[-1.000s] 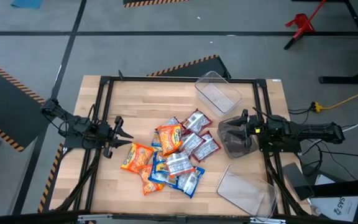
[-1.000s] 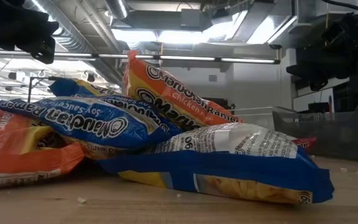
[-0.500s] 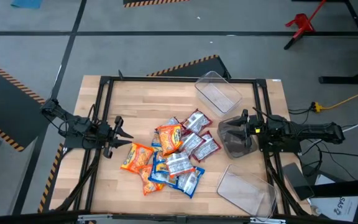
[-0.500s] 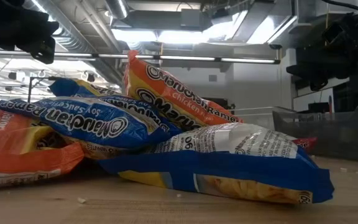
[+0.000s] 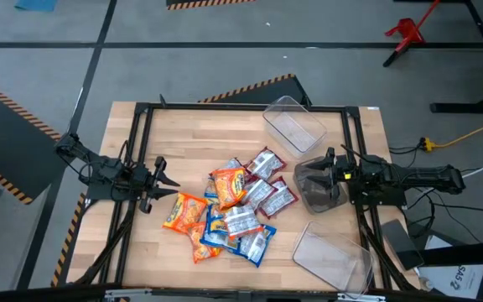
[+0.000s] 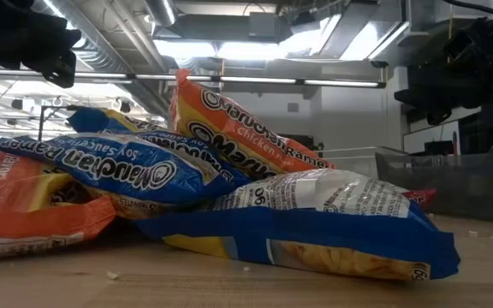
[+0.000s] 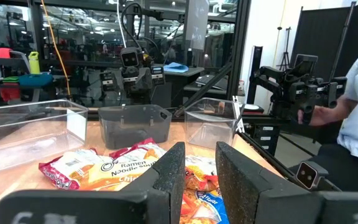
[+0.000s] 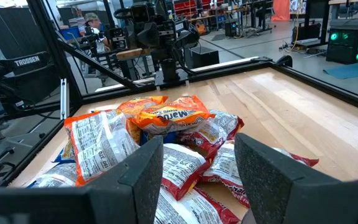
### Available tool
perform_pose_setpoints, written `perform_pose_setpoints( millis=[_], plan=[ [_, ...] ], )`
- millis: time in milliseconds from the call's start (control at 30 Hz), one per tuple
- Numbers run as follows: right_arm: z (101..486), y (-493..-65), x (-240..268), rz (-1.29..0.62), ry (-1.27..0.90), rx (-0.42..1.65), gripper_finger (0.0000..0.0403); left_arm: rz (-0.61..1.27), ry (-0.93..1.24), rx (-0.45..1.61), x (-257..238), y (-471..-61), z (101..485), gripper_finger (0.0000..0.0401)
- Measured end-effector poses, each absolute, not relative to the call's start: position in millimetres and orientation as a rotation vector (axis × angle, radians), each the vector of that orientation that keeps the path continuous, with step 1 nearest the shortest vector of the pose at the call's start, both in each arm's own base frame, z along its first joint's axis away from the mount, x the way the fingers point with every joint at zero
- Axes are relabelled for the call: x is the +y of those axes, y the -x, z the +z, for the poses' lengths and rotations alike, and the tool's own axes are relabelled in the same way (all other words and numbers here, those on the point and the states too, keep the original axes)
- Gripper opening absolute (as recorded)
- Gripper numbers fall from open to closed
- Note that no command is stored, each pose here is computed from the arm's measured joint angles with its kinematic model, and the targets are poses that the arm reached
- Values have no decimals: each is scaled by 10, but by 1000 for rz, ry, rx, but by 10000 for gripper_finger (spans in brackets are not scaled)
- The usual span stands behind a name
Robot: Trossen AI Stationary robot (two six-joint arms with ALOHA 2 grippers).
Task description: Sort Maruchan noodles
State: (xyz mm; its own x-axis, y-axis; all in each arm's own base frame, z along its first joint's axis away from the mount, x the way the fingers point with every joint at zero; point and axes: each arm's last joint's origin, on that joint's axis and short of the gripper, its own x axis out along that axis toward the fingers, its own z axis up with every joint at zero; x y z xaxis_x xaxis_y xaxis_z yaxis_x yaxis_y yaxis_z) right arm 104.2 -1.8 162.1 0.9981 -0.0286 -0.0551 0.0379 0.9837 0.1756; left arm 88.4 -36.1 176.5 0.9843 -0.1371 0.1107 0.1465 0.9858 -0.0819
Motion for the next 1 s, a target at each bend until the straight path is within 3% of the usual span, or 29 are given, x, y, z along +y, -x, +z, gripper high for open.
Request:
perform_pose_setpoints(
  millis=[200, 633, 1000],
  plan=[
    [1623, -1042, -19, -33, -177, 51, 186, -140, 59, -134, -359, -882, 1791, 84],
    [1636, -1042, -18, -34, -260, 37, 186, -137, 205, -337, -330, -833, 1999, 84],
    [1843, -1028, -18, 10, -444, -178, 186, -117, 210, -393, -314, -814, 2052, 84]
  ],
)
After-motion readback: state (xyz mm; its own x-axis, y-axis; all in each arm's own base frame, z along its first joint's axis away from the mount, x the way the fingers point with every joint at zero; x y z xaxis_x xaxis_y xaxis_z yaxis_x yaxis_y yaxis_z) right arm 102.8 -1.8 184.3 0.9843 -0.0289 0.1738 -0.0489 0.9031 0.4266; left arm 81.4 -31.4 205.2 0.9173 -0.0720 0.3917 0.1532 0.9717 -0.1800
